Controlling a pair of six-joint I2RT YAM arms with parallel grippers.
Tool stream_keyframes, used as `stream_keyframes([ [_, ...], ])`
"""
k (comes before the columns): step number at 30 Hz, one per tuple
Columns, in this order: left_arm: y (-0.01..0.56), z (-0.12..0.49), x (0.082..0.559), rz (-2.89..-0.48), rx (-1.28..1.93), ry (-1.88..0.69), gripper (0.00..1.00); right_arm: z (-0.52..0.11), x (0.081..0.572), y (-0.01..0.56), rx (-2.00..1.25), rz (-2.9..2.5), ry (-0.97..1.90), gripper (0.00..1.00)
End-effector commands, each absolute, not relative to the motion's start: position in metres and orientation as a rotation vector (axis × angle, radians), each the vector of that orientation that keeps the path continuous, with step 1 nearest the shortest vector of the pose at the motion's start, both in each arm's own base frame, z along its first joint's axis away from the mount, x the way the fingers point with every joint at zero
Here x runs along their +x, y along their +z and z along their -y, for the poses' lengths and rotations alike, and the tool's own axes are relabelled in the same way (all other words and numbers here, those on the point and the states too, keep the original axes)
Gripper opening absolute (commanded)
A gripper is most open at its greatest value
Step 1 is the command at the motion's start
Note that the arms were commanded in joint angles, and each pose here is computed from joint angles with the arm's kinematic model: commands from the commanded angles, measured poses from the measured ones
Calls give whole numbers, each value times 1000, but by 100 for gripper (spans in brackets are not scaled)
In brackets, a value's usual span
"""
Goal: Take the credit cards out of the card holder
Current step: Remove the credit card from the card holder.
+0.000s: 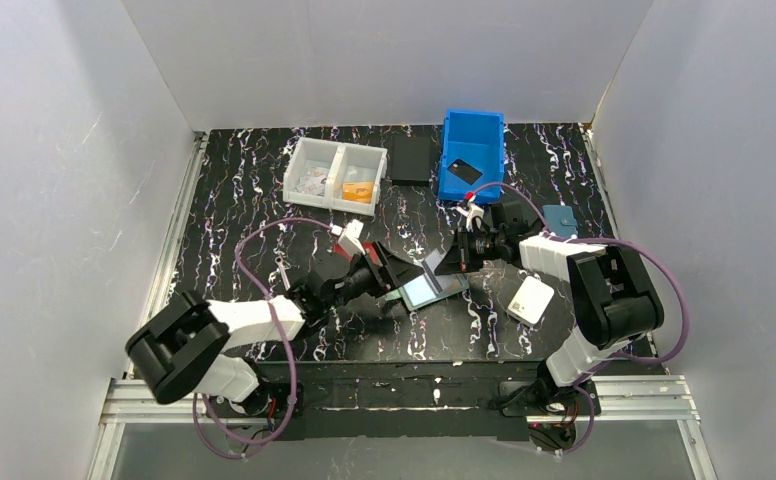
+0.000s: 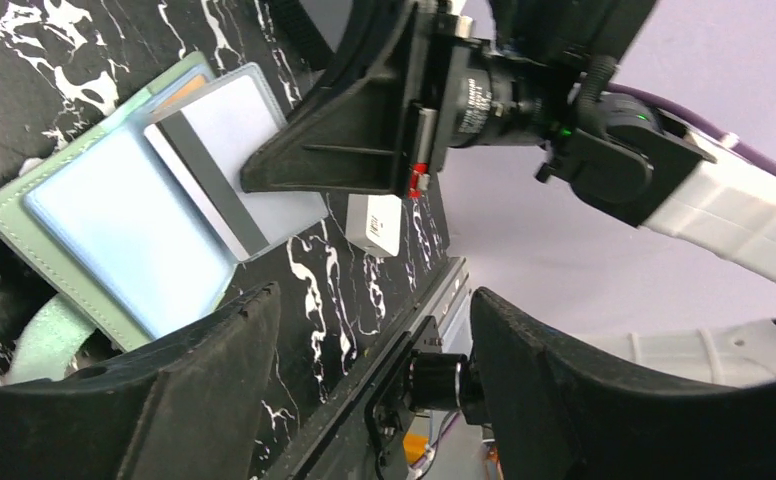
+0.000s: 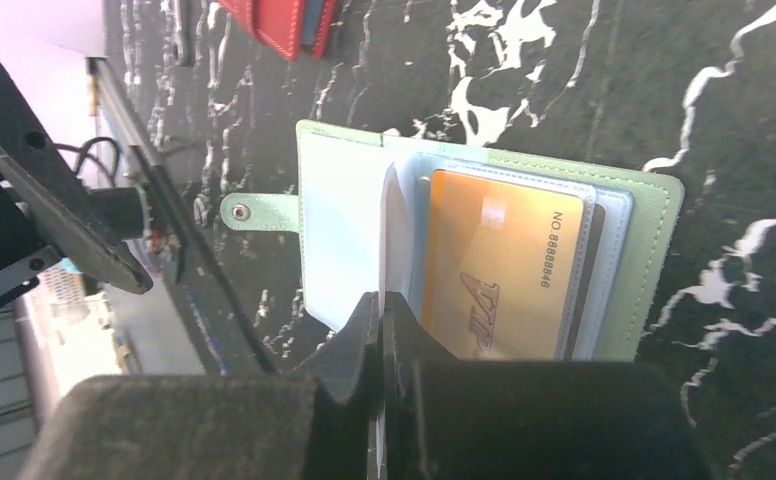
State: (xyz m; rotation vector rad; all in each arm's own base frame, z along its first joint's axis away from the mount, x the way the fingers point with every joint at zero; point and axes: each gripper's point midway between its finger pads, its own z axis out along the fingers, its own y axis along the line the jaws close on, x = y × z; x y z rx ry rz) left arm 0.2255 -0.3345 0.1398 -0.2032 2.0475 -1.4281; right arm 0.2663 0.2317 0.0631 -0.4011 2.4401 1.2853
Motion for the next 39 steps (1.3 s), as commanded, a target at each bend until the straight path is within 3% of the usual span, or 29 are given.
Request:
stream_keyframes([
  [1,121,315,214,-2083,-215,-1312,76,-245,262,79,-394,-2354,1458,1],
  [4,120,315,209,-2096,-237,-1342,81,-247,257,78,-381,-2352,1512,1],
  [10,120,328,203,-2121,-255,-1404,80,-251,250,82,-376,-2326,1604,1],
  [17,99,340,209,-2141,-330,-1419,68,-254,246,85,-381,-2307,1666,1],
  [39,82,346,240,-2007,-510,-1456,52,-261,238,99,-377,-2270,1820,1],
])
